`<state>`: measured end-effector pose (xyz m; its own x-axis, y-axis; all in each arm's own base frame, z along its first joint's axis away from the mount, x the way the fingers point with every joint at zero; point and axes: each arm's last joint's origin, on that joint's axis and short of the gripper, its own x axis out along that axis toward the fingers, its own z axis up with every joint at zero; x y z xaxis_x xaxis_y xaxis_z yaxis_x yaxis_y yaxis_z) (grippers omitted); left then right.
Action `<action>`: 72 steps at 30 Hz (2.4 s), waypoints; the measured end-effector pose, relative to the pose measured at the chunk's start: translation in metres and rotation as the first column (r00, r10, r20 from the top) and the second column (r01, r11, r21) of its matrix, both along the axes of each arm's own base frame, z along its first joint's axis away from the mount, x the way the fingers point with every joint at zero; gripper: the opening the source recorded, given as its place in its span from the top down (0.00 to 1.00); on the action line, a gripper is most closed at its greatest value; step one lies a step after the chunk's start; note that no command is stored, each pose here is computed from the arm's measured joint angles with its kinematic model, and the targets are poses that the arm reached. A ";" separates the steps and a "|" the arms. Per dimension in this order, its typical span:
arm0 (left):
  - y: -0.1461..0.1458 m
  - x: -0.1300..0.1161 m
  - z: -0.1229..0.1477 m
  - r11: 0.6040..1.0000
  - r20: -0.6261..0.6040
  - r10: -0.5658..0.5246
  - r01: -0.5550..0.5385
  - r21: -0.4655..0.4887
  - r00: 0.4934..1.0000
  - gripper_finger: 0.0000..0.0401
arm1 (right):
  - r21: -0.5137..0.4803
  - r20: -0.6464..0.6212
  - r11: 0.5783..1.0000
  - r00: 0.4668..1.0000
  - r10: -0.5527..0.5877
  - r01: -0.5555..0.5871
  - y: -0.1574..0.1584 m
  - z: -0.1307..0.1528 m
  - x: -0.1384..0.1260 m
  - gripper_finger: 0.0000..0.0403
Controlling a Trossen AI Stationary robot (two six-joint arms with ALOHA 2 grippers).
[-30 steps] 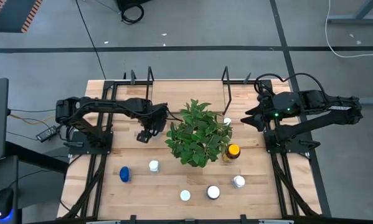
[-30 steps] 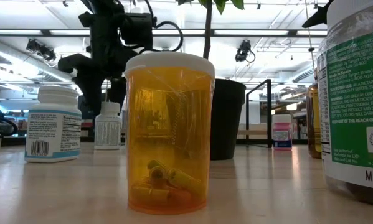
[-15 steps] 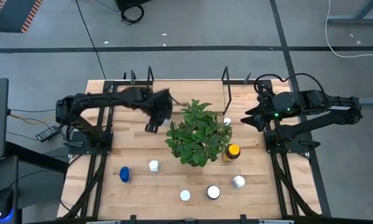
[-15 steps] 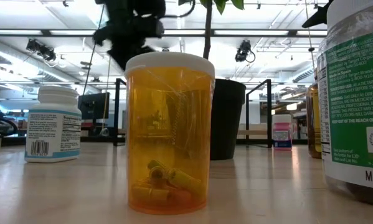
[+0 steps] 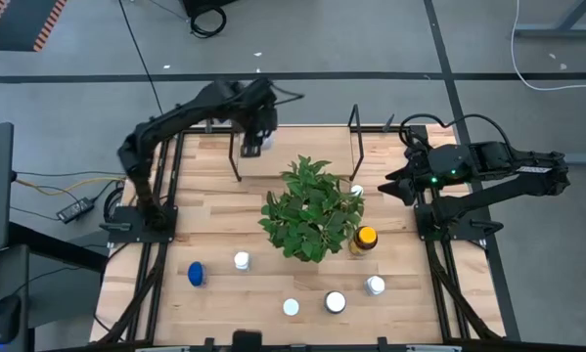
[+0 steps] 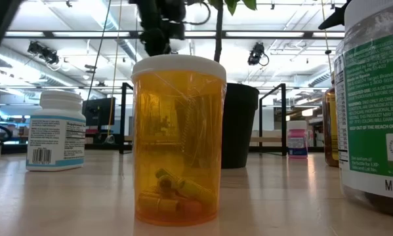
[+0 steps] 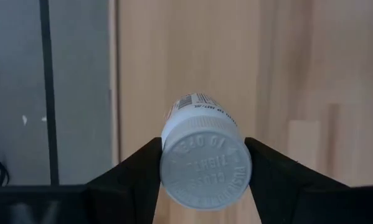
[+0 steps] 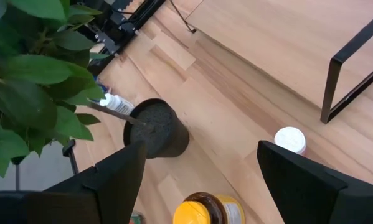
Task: Pick and place medicine bottles onto shelf by color
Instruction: Put the white pill bottle on the shelf
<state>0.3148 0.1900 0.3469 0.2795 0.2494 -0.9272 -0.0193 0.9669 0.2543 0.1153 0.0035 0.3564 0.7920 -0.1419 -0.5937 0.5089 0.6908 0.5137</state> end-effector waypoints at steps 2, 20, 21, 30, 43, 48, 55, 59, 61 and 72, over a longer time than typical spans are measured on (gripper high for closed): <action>0.016 0.008 -0.002 1.000 -0.004 0.024 -0.024 0.002 1.000 0.50 | 0.010 0.002 1.000 1.000 -0.008 0.008 0.000 0.000 0.000 0.22; 0.096 0.014 -0.058 0.997 -0.165 0.063 -0.068 -0.025 0.984 0.49 | 0.032 0.005 0.999 1.000 -0.026 0.025 0.000 0.000 0.000 0.22; 0.098 0.012 -0.060 0.997 -0.173 0.068 -0.075 -0.032 0.983 0.49 | 0.032 0.005 0.999 1.000 -0.025 0.025 0.000 0.000 0.000 0.22; 0.115 0.000 -0.069 0.987 -0.156 0.109 -0.125 -0.099 0.982 0.48 | 0.030 0.005 0.999 1.000 -0.024 0.023 0.000 0.000 0.000 0.22; 0.114 -0.006 -0.085 0.966 -0.196 0.138 -0.176 -0.191 0.971 0.45 | 0.030 0.005 0.999 1.000 -0.024 0.023 0.000 0.000 0.000 0.22; 0.111 -0.006 -0.093 0.961 -0.215 0.141 -0.186 -0.205 0.966 0.47 | 0.031 0.005 0.999 1.000 -0.025 0.024 0.000 0.000 0.000 0.22; 0.115 -0.002 -0.088 0.974 -0.172 0.166 -0.189 -0.127 0.971 0.44 | 0.030 0.005 0.999 1.000 -0.024 0.024 0.000 0.000 0.000 0.22; 0.117 -0.005 -0.088 0.972 -0.183 0.176 -0.200 -0.124 0.967 0.45 | 0.034 0.005 0.999 1.000 -0.027 0.026 0.000 0.000 0.000 0.22; 0.117 -0.006 -0.088 0.973 -0.184 0.172 -0.196 -0.123 0.968 0.46 | 0.034 0.005 0.999 1.000 -0.027 0.026 0.000 0.000 0.000 0.22; 0.114 -0.006 -0.088 0.965 -0.200 0.190 -0.220 -0.142 0.961 0.35 | 0.030 0.005 0.999 1.000 -0.024 0.024 0.000 0.000 0.000 0.22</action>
